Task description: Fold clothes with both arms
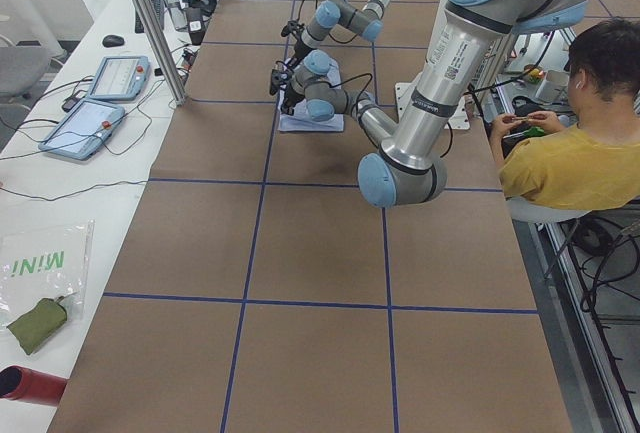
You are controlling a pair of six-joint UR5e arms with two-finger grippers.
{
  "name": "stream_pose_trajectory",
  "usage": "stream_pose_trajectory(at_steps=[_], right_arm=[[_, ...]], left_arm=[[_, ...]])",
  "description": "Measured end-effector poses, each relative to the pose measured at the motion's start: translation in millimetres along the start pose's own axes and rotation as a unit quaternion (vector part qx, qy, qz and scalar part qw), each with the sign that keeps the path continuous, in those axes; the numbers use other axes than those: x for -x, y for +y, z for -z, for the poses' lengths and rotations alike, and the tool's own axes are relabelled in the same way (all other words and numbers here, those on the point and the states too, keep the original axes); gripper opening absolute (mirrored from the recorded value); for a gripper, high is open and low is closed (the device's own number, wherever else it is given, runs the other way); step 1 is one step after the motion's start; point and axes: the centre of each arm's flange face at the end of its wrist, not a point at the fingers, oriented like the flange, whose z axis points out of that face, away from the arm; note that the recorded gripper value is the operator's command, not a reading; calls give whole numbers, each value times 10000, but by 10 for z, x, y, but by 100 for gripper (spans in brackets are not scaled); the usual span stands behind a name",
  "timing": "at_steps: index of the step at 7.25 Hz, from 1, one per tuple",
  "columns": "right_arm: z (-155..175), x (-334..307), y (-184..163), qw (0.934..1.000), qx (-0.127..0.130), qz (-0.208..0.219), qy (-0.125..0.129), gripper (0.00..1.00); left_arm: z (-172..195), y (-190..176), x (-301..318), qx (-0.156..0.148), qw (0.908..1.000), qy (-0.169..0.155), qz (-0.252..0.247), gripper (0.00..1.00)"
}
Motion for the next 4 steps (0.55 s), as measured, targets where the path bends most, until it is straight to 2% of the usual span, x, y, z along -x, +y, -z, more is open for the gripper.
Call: stream_pose_trajectory(at_steps=[2, 4], right_arm=[[176, 177, -125, 9994, 300, 7, -181, 100], [296, 303, 31, 9983, 488, 79, -292, 100]], left_arm=[[174, -265, 77, 106, 9989, 155, -419, 100], [369, -483, 334, 306, 9957, 218, -848, 100]])
